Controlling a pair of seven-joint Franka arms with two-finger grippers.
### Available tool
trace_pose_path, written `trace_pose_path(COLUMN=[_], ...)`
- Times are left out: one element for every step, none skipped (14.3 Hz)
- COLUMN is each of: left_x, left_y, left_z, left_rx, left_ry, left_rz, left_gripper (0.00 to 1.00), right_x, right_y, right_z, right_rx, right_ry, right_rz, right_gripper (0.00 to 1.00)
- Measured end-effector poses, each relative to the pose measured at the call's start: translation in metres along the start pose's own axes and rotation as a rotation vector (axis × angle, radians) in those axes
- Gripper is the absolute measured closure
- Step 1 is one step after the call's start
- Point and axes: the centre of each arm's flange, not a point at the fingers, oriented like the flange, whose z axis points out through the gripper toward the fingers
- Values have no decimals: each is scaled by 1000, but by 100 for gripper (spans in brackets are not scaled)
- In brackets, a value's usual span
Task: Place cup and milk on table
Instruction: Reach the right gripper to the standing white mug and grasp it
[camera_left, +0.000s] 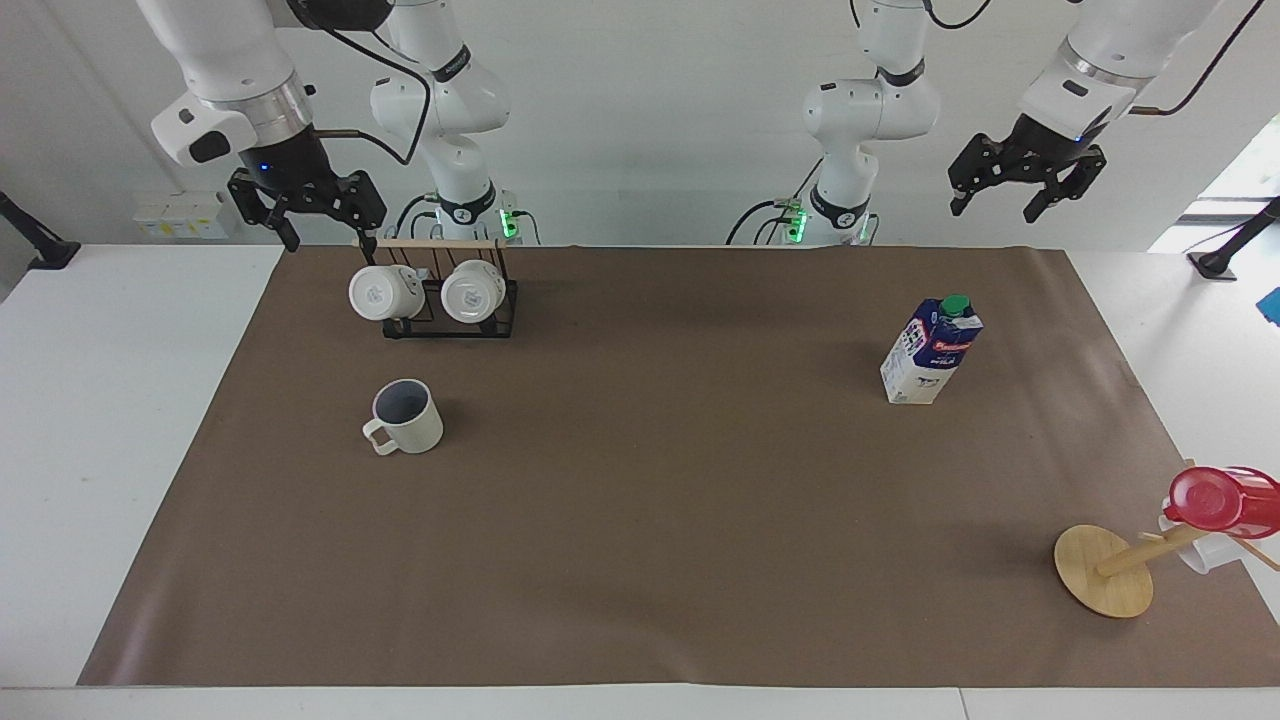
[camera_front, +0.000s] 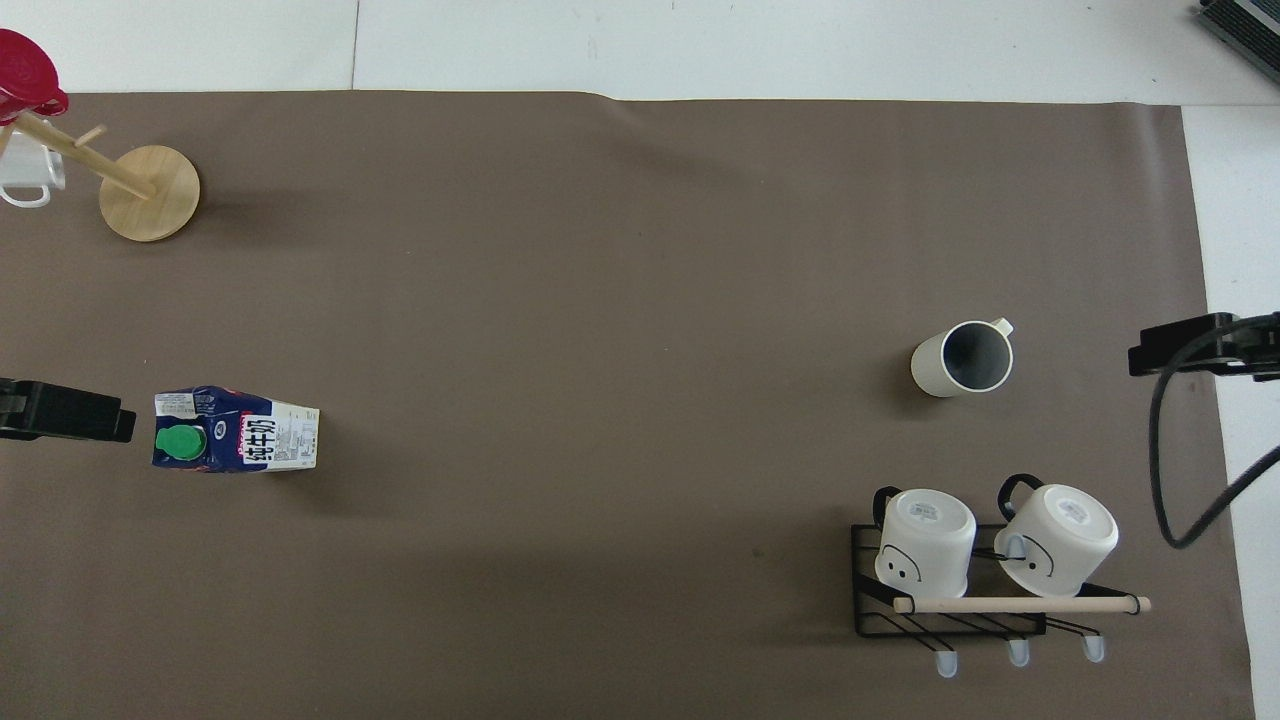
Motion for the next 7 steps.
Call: trace_pose_path(left_x=[0, 0, 0, 0, 0, 0, 0], left_y=[0, 0, 0, 0, 0, 0, 0], left_z=[0, 0, 0, 0, 0, 0, 0], left_rx=[0, 0, 0, 0, 0, 0, 0], left_ry=[0, 0, 0, 0, 0, 0, 0], left_rz=[0, 0, 0, 0, 0, 0, 0], left_gripper=[0, 0, 0, 0, 0, 0, 0], right_x=[3, 6, 9, 12, 16, 21, 27], right_y=[-3, -7, -11, -15, -19, -22, -26], right_z=[11, 26, 43, 60, 78, 95, 112], right_rx=[0, 0, 0, -1, -2, -3, -5], right_ry=[5, 7, 7, 5, 2, 0, -2], right_rz=[-6, -12, -14, -7, 2, 8, 11], right_gripper=[0, 0, 0, 0, 0, 0, 0])
